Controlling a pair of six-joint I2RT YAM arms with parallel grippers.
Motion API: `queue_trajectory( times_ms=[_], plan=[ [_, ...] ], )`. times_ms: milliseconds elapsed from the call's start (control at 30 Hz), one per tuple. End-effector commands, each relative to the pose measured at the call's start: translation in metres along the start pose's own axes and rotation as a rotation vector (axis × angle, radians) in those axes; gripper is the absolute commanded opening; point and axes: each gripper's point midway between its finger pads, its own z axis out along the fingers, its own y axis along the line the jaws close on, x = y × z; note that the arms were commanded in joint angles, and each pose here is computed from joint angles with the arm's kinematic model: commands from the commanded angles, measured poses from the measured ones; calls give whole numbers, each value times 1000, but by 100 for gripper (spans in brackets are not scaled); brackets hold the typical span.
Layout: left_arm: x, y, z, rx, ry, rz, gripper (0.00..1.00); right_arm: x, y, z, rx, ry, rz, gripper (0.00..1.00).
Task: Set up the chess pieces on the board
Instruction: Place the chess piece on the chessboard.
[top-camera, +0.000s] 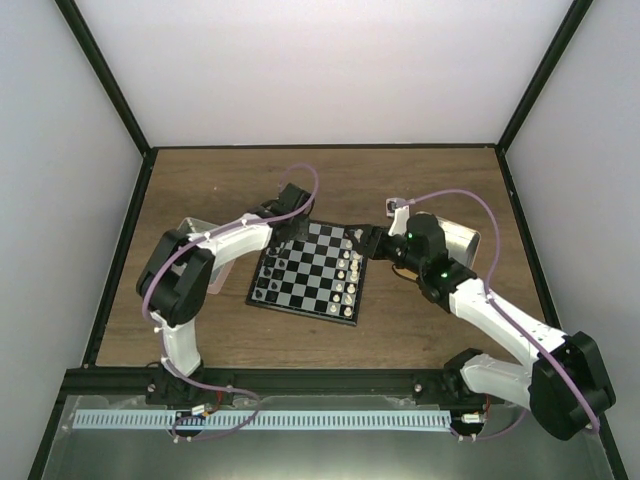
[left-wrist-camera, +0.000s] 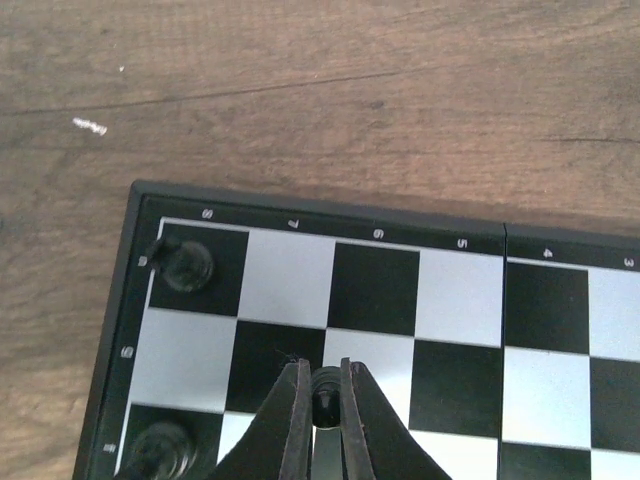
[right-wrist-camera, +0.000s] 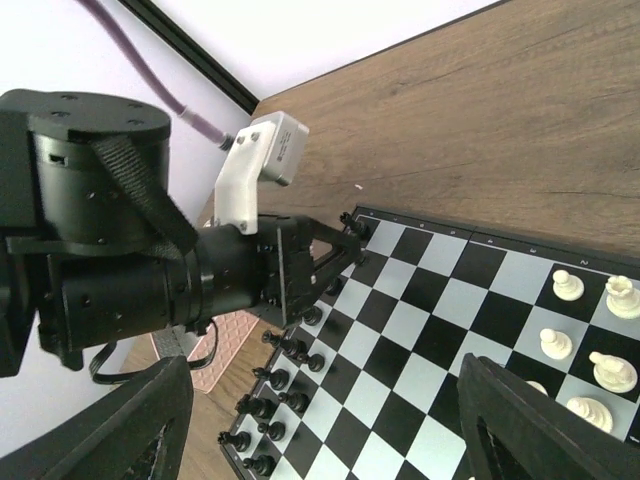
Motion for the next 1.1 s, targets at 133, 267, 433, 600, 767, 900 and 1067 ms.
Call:
queue_trajectory(
  times_ms=[133, 267, 433, 600, 767, 900, 1067],
  plan=[
    [-21, -1, 21, -45, -59, -3, 4, -1, -6, -1, 21, -3, -4, 74],
    [-15, 8, 35, -44, -28, -81, 4, -1, -7, -1, 26, -3, -2, 75],
    [-10, 6, 45, -32, -18, -93, 5, 1, -10, 0, 34, 4, 4, 75],
    [-6, 8, 52, -47, -3, -82, 10, 1, -11, 1, 34, 6, 7, 75],
    [-6, 9, 49, -52, 2, -76, 16, 0, -11, 1, 37, 5, 8, 75],
    [-15, 7, 37, -35, -12, -74, 27, -6, -11, -2, 48, -2, 5, 75],
    [-35, -3, 10, 29, -58, -81, 35, -23, -24, -11, 142, -40, 23, 75]
  ],
)
